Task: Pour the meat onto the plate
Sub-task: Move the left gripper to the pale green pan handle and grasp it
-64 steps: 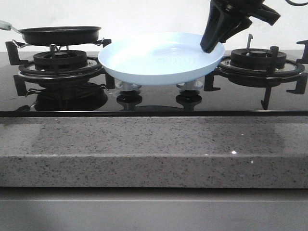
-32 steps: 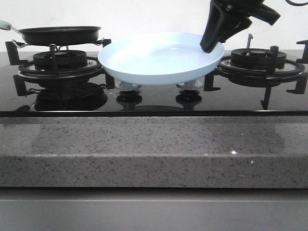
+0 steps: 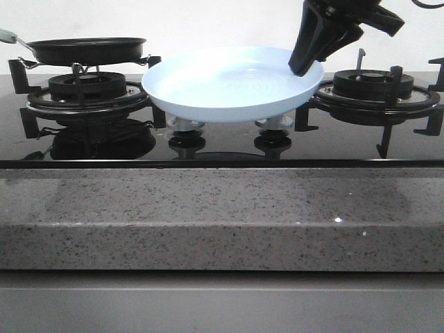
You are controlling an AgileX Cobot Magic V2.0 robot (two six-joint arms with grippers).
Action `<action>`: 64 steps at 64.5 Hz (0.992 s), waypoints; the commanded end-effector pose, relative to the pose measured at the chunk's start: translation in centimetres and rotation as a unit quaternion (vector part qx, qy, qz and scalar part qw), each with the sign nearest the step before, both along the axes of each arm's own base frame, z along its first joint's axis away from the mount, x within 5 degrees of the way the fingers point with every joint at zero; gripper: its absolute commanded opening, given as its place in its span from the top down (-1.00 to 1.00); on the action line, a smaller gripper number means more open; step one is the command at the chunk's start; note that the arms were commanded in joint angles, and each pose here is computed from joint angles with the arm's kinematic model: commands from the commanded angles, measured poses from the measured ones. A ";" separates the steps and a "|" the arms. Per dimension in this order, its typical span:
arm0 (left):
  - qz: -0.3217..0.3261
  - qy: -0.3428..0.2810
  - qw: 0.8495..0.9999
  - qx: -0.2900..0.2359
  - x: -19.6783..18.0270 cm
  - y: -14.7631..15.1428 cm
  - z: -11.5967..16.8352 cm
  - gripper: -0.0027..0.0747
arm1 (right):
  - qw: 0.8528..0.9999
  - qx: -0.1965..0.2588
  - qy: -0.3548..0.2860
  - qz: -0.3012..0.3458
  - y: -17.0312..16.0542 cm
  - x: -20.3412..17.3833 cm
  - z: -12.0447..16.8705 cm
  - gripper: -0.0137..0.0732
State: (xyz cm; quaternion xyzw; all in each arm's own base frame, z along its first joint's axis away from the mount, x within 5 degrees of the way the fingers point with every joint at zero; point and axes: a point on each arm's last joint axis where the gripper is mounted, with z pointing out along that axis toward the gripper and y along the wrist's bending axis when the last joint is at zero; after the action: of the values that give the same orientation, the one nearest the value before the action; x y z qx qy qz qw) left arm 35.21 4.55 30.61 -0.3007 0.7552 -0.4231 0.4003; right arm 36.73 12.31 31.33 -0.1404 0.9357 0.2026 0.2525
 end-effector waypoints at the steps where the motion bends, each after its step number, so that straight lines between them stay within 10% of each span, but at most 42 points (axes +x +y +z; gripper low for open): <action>1: -0.017 -0.040 0.999 -0.027 0.9 -0.1 2.1 -0.34 | 0.998 0.029 -0.056 -0.007 -0.1 -0.8 3.3 0.82; 43: -0.040 -0.038 0.995 -0.078 5.7 0.8 0.1 -0.30 | 0.998 0.029 -0.056 -0.007 -0.1 -0.8 3.3 0.82; 64: -0.050 -0.039 0.995 -0.082 5.6 0.6 0.2 0.81 | 0.998 0.029 -0.056 -0.007 -0.1 -0.8 3.3 0.82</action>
State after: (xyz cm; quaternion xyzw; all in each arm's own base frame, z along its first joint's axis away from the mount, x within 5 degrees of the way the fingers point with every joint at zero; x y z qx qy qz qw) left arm 41.37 5.57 27.30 -0.3012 0.7425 -0.4817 0.3548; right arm 36.73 12.31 31.33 -0.1416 0.9355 0.2023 0.2528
